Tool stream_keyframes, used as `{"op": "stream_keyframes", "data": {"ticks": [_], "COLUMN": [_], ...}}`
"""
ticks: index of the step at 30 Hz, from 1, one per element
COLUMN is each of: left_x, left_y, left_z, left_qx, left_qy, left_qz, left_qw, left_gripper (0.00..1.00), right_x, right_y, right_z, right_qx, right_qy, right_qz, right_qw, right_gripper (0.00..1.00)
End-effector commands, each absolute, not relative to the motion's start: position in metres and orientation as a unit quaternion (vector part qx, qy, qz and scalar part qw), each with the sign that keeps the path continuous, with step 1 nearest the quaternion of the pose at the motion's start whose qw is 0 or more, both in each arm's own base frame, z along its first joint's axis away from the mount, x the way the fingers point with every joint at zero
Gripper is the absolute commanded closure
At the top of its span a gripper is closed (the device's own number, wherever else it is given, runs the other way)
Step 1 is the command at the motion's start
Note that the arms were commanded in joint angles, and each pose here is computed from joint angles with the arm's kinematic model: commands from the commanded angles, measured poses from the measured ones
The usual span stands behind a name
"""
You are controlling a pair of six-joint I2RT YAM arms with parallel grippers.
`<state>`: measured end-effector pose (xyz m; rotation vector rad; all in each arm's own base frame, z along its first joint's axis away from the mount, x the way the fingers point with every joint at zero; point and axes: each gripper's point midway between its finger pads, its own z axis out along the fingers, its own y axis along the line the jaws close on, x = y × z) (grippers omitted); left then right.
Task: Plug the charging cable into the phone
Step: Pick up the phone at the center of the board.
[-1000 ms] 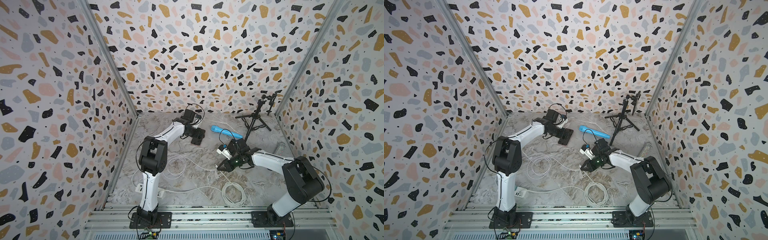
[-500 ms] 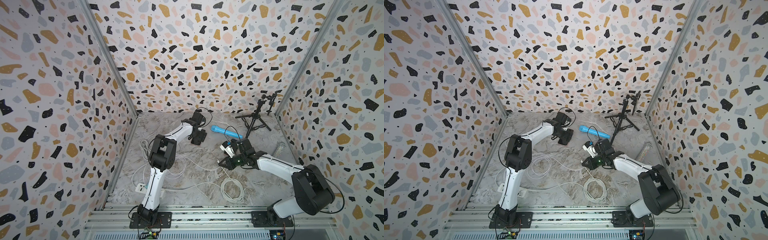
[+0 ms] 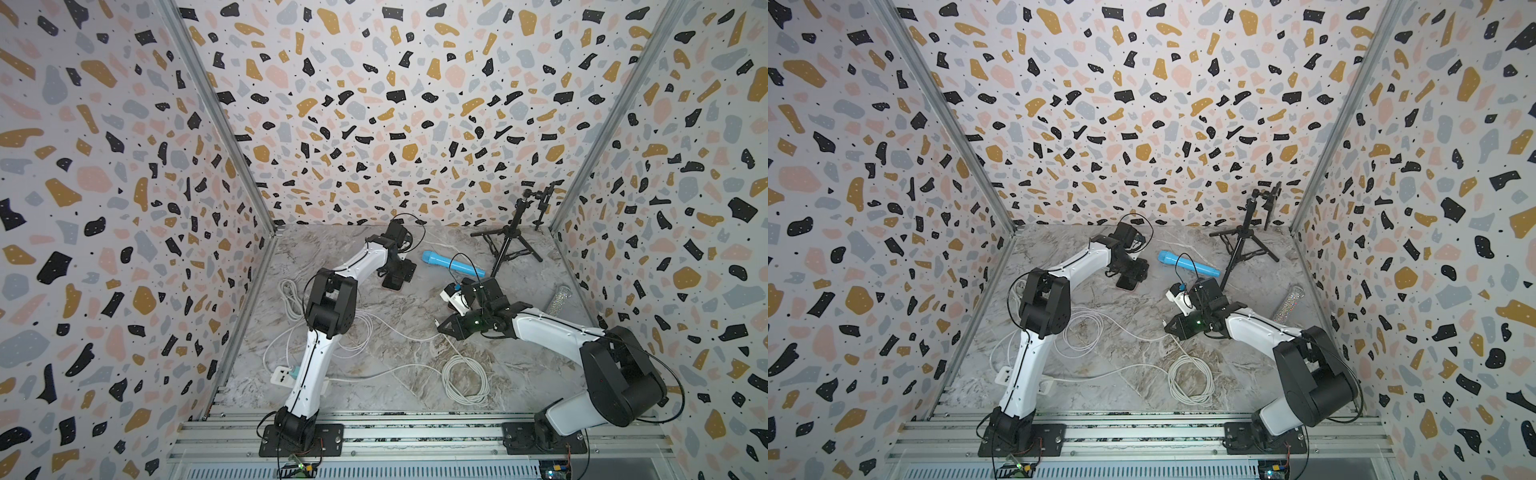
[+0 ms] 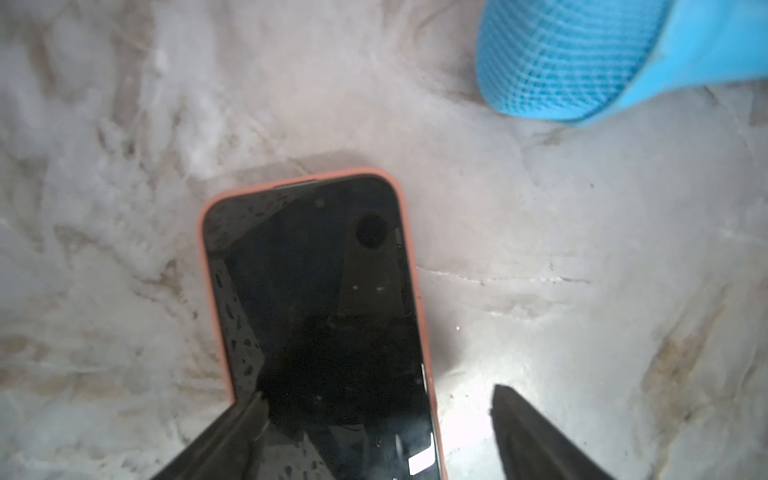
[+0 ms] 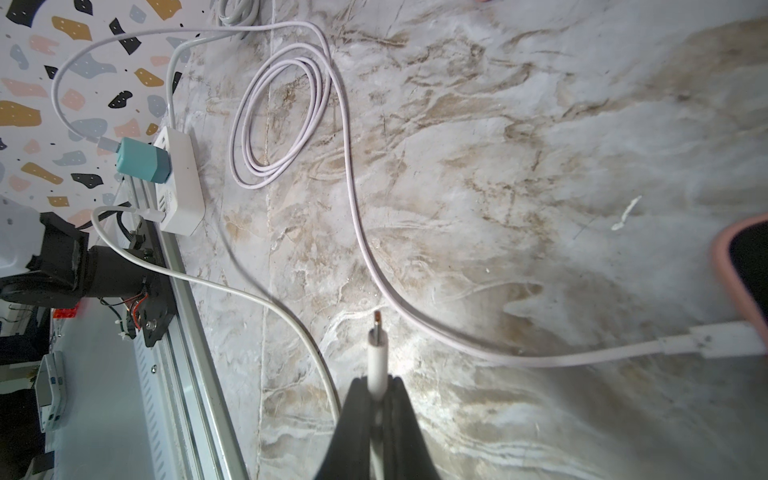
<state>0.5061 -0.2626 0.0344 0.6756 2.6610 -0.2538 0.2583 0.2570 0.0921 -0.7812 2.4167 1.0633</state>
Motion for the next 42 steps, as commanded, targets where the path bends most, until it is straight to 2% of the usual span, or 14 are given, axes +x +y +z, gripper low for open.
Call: {"op": "stream_keyframes", "data": {"ticks": [1, 3, 10, 20, 24, 34, 37, 42], "left_x": [0.495, 0.496, 0.502, 0.505, 0.511, 0.504, 0.503, 0.498], "left_y": [-0.253, -0.246, -0.245, -0.246, -0.249, -0.255, -0.255, -0.254], "left_z": [0.009, 0.008, 0.042, 0.063, 0.056, 0.007, -0.004, -0.008], "left_qx": [0.211, 0.202, 0.219, 0.23, 0.23, 0.225, 0.221, 0.207], "left_qy": [0.964, 0.966, 0.956, 0.946, 0.946, 0.959, 0.962, 0.967], "left_qz": [-0.077, -0.06, -0.051, -0.029, -0.028, -0.042, -0.038, -0.044], "left_qw": [0.144, 0.147, 0.19, 0.226, 0.227, 0.166, 0.153, 0.139], "left_gripper": [0.25, 0.25, 0.11, 0.07, 0.06, 0.05, 0.08, 0.29], "right_x": [0.265, 0.265, 0.264, 0.265, 0.264, 0.262, 0.264, 0.265], "right_y": [0.259, 0.258, 0.258, 0.261, 0.262, 0.26, 0.262, 0.263], "right_z": [0.107, 0.108, 0.108, 0.109, 0.109, 0.108, 0.108, 0.109], "right_qx": [-0.277, -0.278, -0.277, -0.274, -0.274, -0.271, -0.269, -0.265], "right_qy": [0.857, 0.857, 0.856, 0.852, 0.852, 0.855, 0.854, 0.853], "right_qz": [0.382, 0.379, 0.383, 0.394, 0.396, 0.393, 0.396, 0.401], "right_qw": [0.207, 0.21, 0.209, 0.208, 0.205, 0.203, 0.203, 0.204], "right_gripper": [1.0, 1.0, 1.0, 1.0, 1.0, 1.0, 1.0, 1.0]}}
